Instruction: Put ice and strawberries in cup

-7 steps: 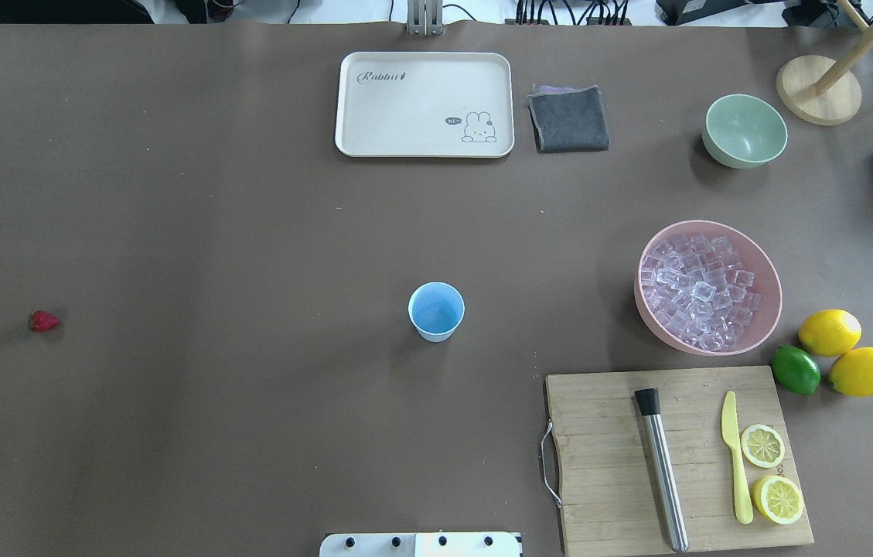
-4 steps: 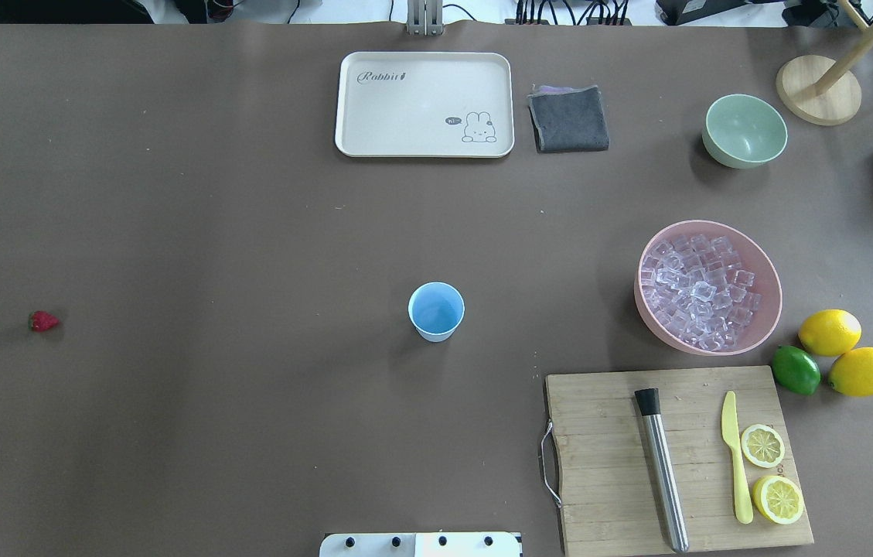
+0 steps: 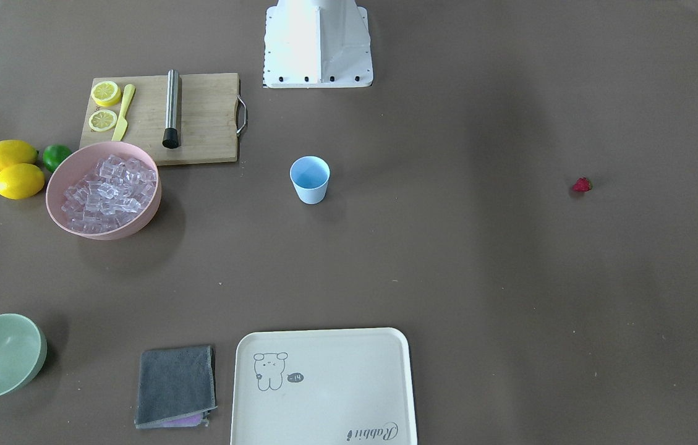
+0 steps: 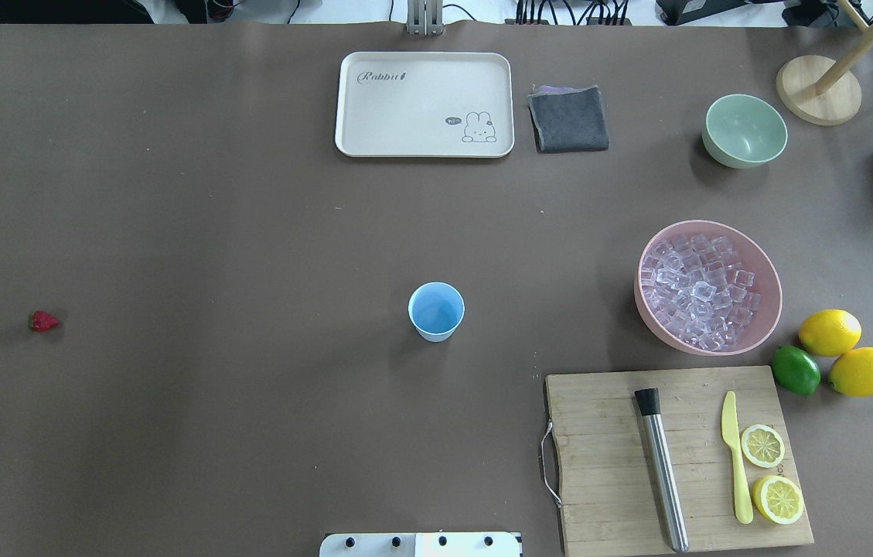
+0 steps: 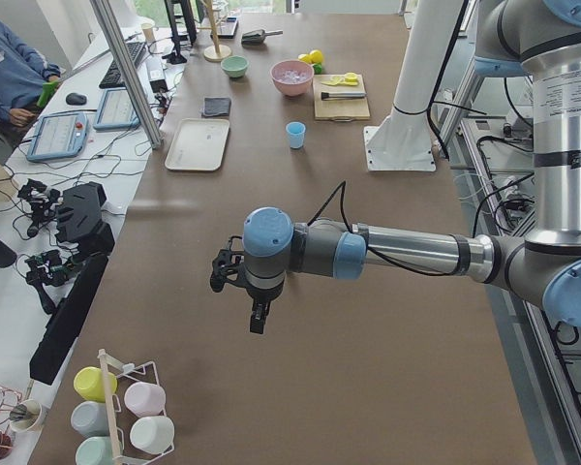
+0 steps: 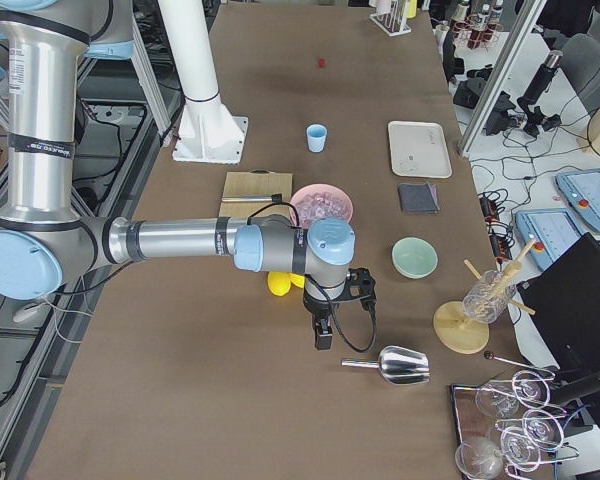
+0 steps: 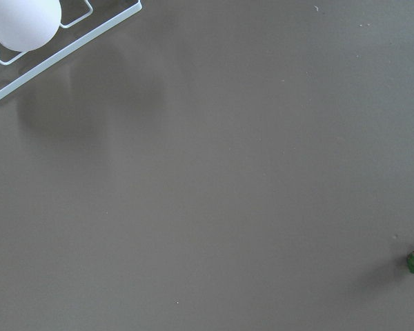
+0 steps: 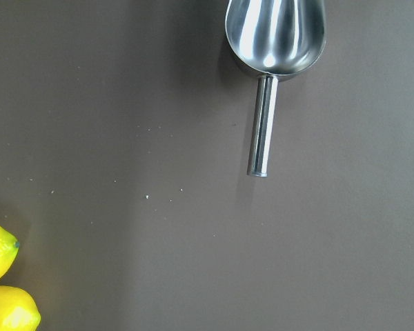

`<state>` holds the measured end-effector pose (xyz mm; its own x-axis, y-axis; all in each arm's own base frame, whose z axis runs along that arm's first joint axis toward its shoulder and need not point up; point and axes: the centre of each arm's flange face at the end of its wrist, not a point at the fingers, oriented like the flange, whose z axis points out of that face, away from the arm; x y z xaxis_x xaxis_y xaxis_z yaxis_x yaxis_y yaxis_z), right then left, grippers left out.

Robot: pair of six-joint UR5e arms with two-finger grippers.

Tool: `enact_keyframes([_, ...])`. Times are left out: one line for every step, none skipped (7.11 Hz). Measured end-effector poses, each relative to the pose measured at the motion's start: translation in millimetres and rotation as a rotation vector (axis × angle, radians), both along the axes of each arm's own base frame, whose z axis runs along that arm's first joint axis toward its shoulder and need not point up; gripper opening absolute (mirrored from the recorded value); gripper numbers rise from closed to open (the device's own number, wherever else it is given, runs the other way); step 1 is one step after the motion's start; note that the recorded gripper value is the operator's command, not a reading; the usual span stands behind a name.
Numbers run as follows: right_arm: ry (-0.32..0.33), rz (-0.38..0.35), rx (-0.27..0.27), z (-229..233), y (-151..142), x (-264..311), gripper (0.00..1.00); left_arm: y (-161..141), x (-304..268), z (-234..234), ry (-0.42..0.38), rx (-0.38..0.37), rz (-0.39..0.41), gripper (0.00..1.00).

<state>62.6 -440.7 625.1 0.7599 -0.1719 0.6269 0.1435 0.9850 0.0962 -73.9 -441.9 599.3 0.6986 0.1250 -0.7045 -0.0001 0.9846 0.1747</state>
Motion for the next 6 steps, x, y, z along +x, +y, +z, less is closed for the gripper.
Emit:
enact_keyframes([-0.009, 0.001, 0.019, -10.3, 0.7, -0.4, 1.0, -7.4, 0.8, -6.3, 0.0, 0.026, 0.001, 0.98])
enact_keyframes([-0.014, 0.002, 0.042, -22.5, 1.4, -0.6, 1.0, -19.1, 1.6, -15.5, 0.0, 0.067, 0.003, 0.98])
enact_keyframes([-0.019, 0.003, 0.071, -37.6, 1.5, -0.9, 1.0, -25.5, 2.2, -20.8, 0.007, 0.095, 0.007, 0.98])
enact_keyframes([-0.032, 0.006, 0.105, -57.0, 1.9, -1.8, 1.0, -28.0, 4.6, -28.7, 0.039, 0.123, 0.017, 0.98])
enact_keyframes([-0.069, 0.013, 0.128, -75.3, 2.0, -4.4, 1.0, -29.3, 8.2, -39.5, 0.092, 0.173, 0.03, 0.98])
enact_keyframes([-0.111, 0.019, 0.142, -88.3, 0.2, -7.4, 1.0, -30.9, 12.4, -49.4, 0.137, 0.242, 0.044, 0.97])
